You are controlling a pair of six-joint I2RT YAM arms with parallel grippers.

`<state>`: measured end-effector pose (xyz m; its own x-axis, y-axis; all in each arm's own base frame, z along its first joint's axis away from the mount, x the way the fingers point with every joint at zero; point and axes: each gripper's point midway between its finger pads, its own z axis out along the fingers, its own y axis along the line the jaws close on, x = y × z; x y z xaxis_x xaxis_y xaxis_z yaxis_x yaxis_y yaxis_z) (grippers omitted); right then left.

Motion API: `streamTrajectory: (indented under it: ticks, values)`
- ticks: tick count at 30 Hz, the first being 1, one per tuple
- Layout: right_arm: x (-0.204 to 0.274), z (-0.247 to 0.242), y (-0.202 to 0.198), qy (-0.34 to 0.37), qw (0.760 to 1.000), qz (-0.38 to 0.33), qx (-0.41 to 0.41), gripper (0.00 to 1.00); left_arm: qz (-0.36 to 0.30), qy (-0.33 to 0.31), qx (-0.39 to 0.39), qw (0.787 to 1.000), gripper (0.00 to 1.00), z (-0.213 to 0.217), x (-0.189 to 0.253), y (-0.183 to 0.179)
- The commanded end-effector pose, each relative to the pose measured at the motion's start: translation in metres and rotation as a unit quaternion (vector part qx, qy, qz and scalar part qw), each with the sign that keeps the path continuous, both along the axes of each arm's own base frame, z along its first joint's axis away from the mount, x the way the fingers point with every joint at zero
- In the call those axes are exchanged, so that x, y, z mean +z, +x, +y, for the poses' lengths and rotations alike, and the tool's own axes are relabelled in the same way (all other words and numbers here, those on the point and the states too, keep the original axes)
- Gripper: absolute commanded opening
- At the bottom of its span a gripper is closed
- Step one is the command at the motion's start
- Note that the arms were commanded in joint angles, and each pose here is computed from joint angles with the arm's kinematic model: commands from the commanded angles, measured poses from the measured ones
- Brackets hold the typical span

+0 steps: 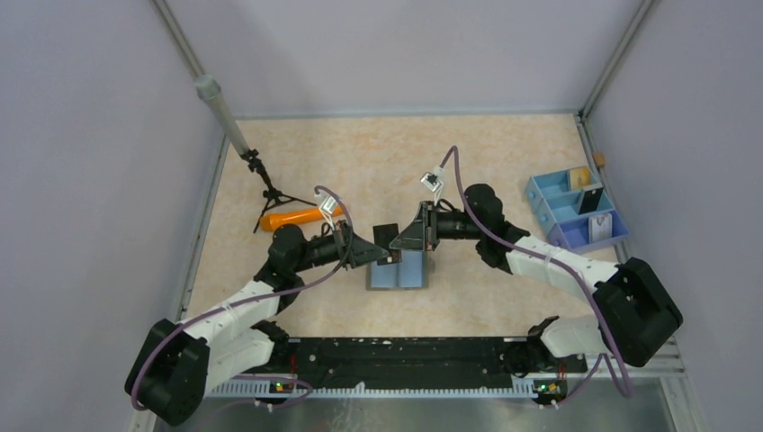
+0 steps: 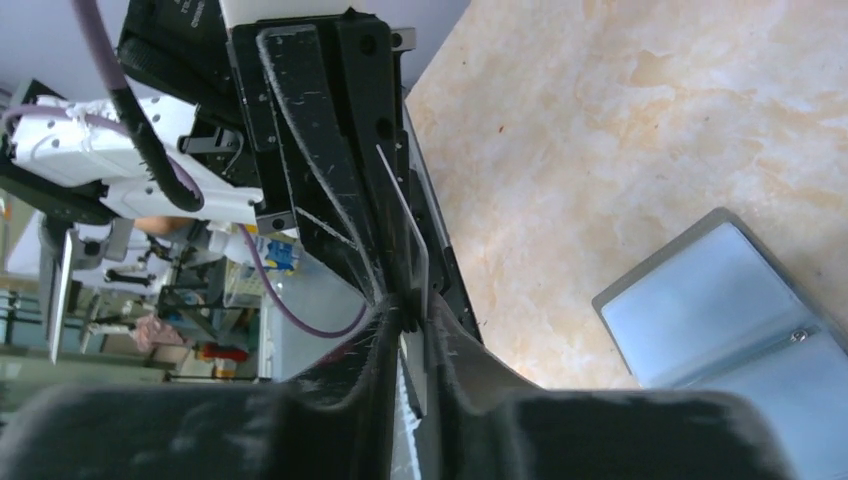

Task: Put the credit cards into the card holder
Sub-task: Pick up the credit card from the storage box, then insert the credit card into the card holder.

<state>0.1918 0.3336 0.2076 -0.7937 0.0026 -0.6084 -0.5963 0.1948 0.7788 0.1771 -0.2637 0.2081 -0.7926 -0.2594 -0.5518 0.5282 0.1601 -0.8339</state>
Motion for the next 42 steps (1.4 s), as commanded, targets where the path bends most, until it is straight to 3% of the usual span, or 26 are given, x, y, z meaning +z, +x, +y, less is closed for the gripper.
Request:
streamTrajectory:
  ticks: [1, 3, 4, 8, 9, 11, 15, 19, 23, 42]
  values:
    - [0.027, 0.012, -0.003, 0.056, 0.998, -0.014, 0.010, 0.03, -0.014, -0.008, 0.004, 1.000, 0.00, -0.002, 0.003, 0.003]
    - [0.018, 0.010, 0.004, 0.045, 0.999, -0.003, -0.017, 0.00, 0.006, 0.010, 0.009, 1.000, 0.00, -0.002, -0.007, 0.006]
    - [0.012, 0.009, 0.010, 0.036, 0.999, 0.001, -0.037, 0.00, 0.015, 0.024, 0.016, 0.999, 0.08, -0.002, -0.013, 0.010]
    - [-0.031, -0.007, 0.033, -0.032, 0.989, 0.042, -0.138, 0.00, 0.072, 0.119, 0.078, 0.987, 0.66, 0.011, -0.061, 0.027]
    - [-0.041, -0.011, 0.037, -0.047, 0.985, 0.050, -0.156, 0.00, 0.075, 0.134, 0.087, 0.984, 0.75, 0.014, -0.069, 0.028]
    - [-0.062, -0.017, 0.042, -0.070, 0.979, 0.062, -0.182, 0.00, 0.084, 0.160, 0.098, 0.979, 0.84, 0.019, -0.083, 0.030]
    - [-0.091, -0.023, 0.044, -0.096, 0.972, 0.079, -0.202, 0.00, 0.113, 0.216, 0.127, 0.962, 0.85, 0.031, -0.111, 0.036]
    - [-0.110, -0.025, 0.045, -0.105, 0.967, 0.097, -0.211, 0.00, 0.123, 0.249, 0.132, 0.952, 0.69, 0.035, -0.127, 0.040]
    - [-0.126, -0.025, 0.044, -0.111, 0.964, 0.112, -0.215, 0.00, 0.136, 0.277, 0.136, 0.942, 0.66, 0.039, -0.141, 0.042]
    - [-0.160, -0.023, 0.034, -0.119, 0.957, 0.168, -0.206, 0.00, 0.155, 0.318, 0.139, 0.925, 0.55, 0.042, -0.166, 0.043]
